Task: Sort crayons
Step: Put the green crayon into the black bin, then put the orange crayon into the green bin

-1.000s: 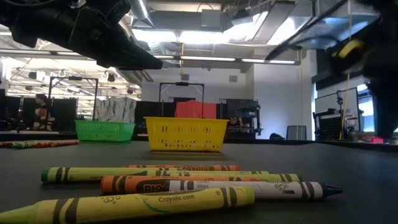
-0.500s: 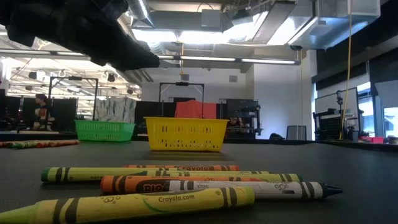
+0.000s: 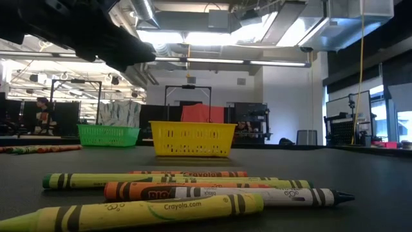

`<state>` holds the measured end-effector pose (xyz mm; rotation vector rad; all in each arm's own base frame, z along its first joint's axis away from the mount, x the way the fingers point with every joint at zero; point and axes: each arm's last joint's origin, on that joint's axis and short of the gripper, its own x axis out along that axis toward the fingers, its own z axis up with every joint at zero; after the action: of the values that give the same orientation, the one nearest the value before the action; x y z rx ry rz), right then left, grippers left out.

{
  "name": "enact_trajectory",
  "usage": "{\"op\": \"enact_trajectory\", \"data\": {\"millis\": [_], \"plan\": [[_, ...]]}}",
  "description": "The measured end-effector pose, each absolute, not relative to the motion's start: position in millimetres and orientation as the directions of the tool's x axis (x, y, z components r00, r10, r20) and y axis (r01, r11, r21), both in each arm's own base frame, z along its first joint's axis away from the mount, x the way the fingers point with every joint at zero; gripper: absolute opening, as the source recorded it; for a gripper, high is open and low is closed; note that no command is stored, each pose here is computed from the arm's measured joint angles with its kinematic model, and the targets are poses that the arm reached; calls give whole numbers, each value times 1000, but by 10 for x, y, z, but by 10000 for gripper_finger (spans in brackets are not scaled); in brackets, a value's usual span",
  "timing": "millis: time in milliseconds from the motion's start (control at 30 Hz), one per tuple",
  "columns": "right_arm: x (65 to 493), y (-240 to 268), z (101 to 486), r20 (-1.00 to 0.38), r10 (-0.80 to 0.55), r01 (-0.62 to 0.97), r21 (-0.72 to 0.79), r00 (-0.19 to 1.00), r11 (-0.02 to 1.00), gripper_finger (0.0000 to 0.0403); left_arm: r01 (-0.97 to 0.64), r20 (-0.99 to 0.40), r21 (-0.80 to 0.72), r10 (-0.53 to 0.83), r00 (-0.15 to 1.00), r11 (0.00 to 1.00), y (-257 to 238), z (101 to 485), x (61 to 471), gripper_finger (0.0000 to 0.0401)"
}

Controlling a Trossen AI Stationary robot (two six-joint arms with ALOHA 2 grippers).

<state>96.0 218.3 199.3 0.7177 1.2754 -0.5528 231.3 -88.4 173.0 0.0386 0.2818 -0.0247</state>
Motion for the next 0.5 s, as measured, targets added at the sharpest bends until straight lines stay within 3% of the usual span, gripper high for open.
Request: {"op": "enact_trajectory", "data": {"millis": [133, 300, 400, 500], "plan": [[967, 2181, 2015, -972, 24, 691, 182, 232, 700, 126, 29, -277, 34, -19, 961, 999, -883, 1732, 2314, 115], [1115, 2281, 2280, -808, -20, 501, 346, 589, 793, 165, 26, -276, 33, -16, 961, 999, -883, 1733, 2314, 115], [1191, 2291, 2359, -623, -106, 386, 334, 775, 860, 169, 18, -265, 29, -10, 964, 999, -880, 1744, 2318, 115], [1304, 2237, 2336, -482, -208, 354, 232, 851, 906, 166, 14, -258, 20, -8, 966, 1000, -880, 1752, 2320, 115]]}}
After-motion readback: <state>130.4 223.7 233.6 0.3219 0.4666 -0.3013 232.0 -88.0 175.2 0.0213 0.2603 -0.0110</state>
